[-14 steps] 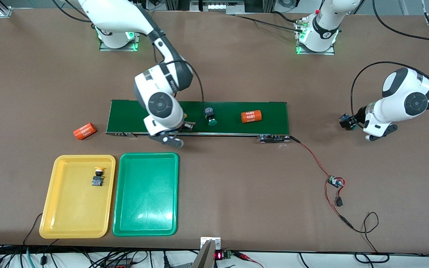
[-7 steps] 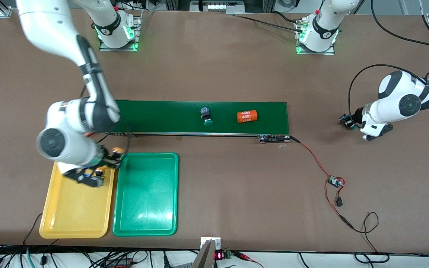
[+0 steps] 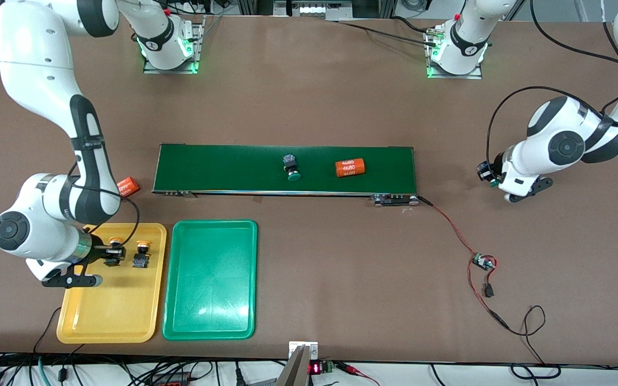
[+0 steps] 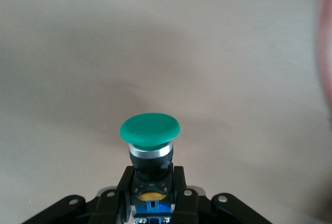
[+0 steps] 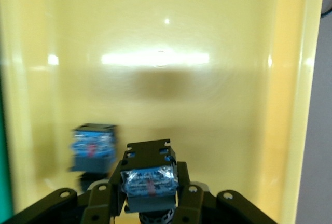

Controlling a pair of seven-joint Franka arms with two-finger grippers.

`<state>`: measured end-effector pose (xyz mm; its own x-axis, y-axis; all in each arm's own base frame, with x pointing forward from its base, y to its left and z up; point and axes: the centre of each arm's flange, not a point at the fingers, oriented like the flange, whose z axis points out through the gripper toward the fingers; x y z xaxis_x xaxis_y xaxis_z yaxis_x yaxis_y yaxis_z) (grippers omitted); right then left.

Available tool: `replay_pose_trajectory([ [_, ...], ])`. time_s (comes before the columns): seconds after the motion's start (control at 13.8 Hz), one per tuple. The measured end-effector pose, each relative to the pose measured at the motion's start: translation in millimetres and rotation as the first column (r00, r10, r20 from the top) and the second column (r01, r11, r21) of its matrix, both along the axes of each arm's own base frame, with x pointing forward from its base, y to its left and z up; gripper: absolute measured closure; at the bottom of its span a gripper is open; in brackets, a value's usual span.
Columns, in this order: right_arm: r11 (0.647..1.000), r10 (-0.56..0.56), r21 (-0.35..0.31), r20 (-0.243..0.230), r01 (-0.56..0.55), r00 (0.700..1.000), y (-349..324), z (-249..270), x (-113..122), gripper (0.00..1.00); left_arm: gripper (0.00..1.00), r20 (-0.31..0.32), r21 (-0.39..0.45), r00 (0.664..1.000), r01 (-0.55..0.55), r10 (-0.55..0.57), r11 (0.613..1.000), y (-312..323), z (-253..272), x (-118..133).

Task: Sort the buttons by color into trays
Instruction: 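Release the yellow button in the tray while the left gripper places the green button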

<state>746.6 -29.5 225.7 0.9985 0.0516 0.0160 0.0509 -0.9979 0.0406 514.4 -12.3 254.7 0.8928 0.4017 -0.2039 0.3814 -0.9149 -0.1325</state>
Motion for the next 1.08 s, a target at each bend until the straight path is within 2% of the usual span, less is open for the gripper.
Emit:
replay_pose_trajectory([
  [0.22,0.997,0.077,-0.015,0.033,-0.076,0.996,-8.4,-25.4,3.2,0.59,0.67,0.013,-0.054,0.993,0.114,-0.113,0.992,-80.9,28.8,-5.4],
  [0.29,0.997,0.081,-0.015,0.037,-0.080,0.996,-7.0,-26.7,3.8,0.52,0.67,0.019,-0.069,0.986,0.165,-0.164,0.984,-113.2,34.9,-9.7],
  [0.51,0.996,0.091,-0.011,0.050,-0.090,0.995,0.1,-13.4,9.0,0.22,0.67,0.083,-0.112,0.948,0.316,-0.308,0.942,-216.7,50.9,-24.9],
  [0.65,0.997,0.081,0.012,0.000,-0.081,0.997,11.7,9.1,6.9,0.00,0.67,0.122,-0.140,0.933,0.355,-0.340,0.924,-251.4,40.8,-29.7],
  [0.87,0.999,0.023,0.042,-0.098,-0.019,0.995,55.9,73.6,-8.0,0.00,0.67,0.131,-0.159,0.937,0.343,-0.324,0.926,-248.5,13.1,-21.9],
  [0.94,0.999,0.022,0.048,-0.115,-0.017,0.993,73.4,92.7,-14.4,0.00,0.67,0.137,-0.167,0.937,0.341,-0.321,0.925,-245.3,8.4,-18.7],
  [1.01,0.998,0.030,0.058,-0.119,-0.023,0.992,89.3,106.7,-20.4,0.00,0.61,0.140,-0.173,0.937,0.341,-0.320,0.924,-244.0,5.7,-17.1],
  [1.08,0.997,0.036,0.066,-0.124,-0.028,0.992,104.8,115.0,-26.7,0.00,0.52,0.143,-0.177,0.935,0.346,-0.323,0.922,-246.0,4.7,-17.7],
])
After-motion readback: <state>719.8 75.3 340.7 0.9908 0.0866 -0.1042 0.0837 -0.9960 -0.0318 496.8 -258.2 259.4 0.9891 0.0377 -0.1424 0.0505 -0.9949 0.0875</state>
